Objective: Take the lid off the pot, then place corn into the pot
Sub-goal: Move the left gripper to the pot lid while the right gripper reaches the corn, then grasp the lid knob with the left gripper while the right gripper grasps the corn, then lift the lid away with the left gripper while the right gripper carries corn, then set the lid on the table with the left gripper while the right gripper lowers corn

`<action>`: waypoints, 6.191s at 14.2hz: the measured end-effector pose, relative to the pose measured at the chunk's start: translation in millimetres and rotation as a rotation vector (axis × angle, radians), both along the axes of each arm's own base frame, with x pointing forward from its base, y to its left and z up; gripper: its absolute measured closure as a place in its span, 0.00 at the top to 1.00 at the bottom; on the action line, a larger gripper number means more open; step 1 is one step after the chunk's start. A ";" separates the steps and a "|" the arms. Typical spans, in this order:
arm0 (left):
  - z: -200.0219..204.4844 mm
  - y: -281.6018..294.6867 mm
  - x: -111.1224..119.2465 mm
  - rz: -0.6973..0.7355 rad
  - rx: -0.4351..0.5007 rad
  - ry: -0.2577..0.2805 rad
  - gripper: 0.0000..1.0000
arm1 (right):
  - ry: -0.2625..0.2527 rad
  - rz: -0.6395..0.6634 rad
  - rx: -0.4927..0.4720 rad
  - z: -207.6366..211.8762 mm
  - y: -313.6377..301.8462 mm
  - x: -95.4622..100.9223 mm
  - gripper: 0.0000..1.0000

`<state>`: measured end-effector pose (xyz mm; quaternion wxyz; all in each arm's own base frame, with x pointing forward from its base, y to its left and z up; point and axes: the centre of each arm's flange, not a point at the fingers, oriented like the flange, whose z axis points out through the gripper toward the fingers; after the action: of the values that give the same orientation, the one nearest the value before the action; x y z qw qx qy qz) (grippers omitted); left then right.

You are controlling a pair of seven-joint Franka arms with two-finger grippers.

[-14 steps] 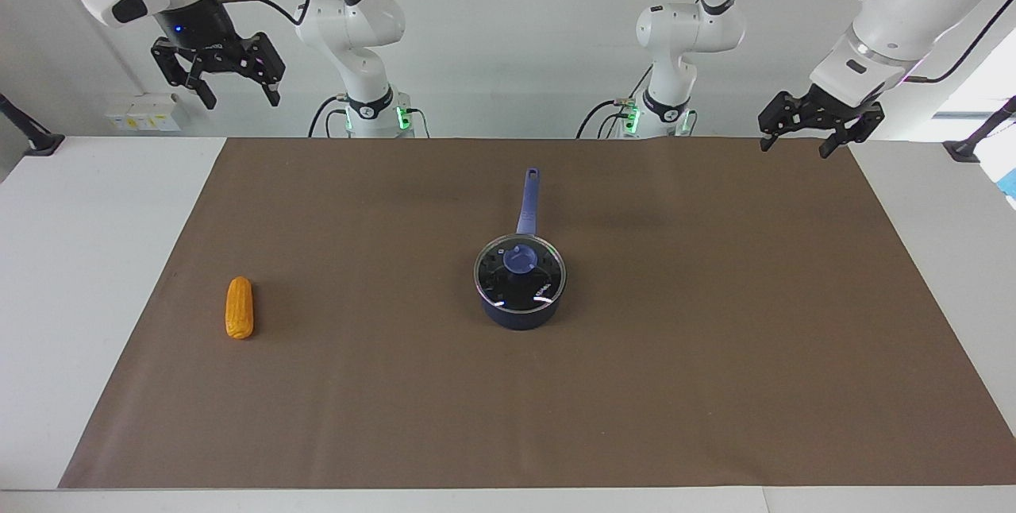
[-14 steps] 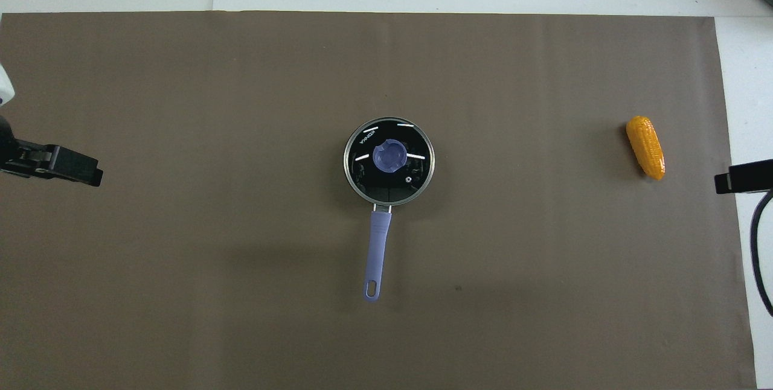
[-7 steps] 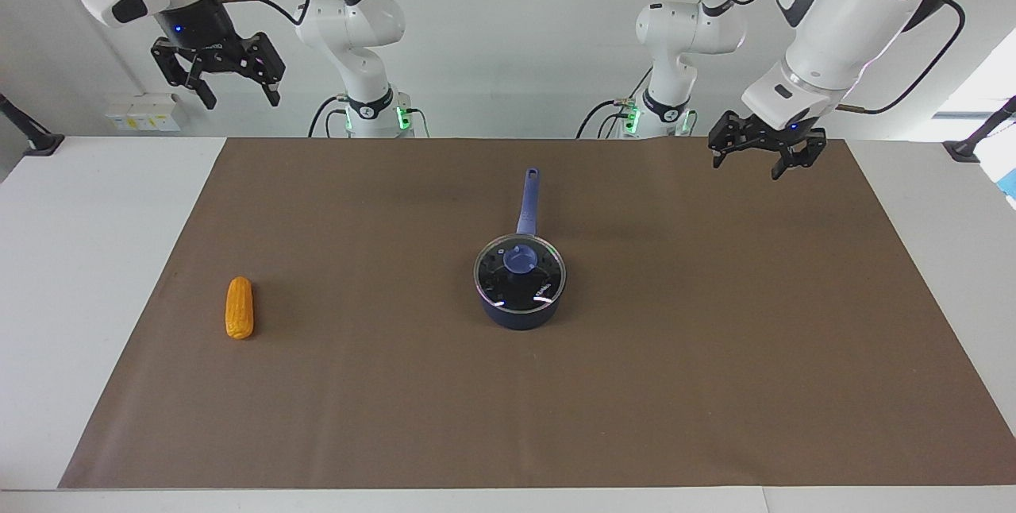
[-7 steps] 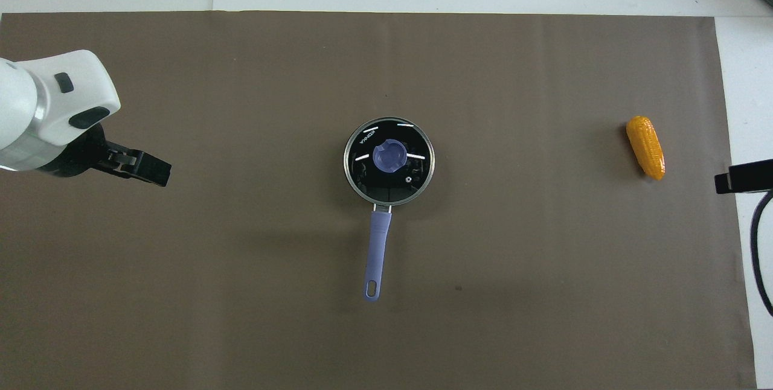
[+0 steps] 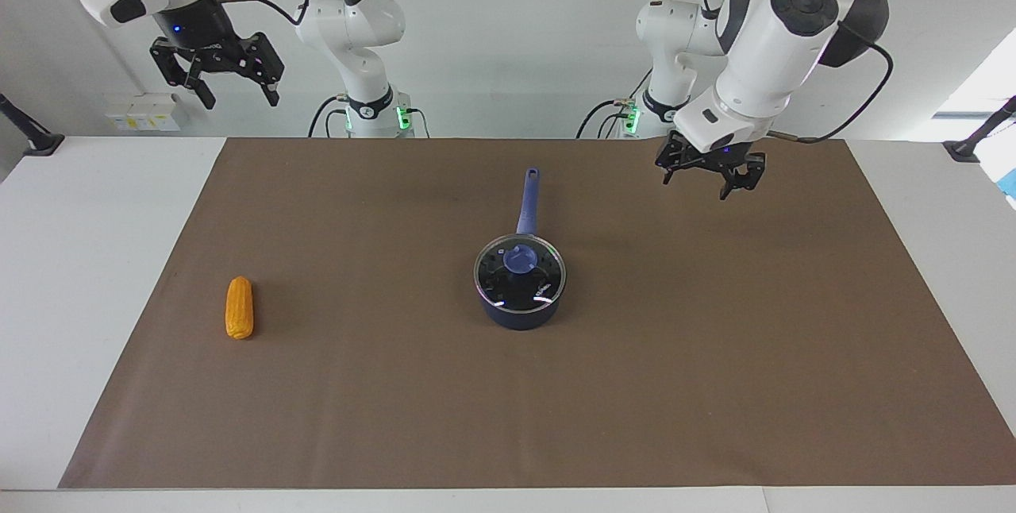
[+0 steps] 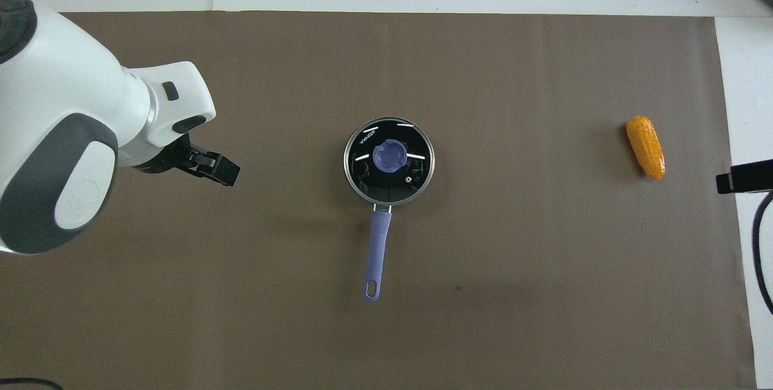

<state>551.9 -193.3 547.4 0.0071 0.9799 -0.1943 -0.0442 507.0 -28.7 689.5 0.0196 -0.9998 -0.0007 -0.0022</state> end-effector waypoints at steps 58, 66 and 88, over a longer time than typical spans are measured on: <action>-83.4 -220.5 36.9 0.399 0.020 -0.089 0.65 | -0.220 0.130 0.000 -257.1 62.8 154.5 0.39; -45.9 -72.2 89.2 0.240 0.006 -0.091 0.65 | -0.144 0.008 0.006 -244.4 198.1 130.1 0.39; -102.3 224.9 54.4 0.019 -0.019 -0.035 0.65 | -0.119 -0.049 -0.030 -335.9 417.1 111.5 0.39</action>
<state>606.3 31.7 445.1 0.0136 0.9823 -0.1853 -0.0251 618.5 388.4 353.7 0.0046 -0.9978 0.0224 -0.0622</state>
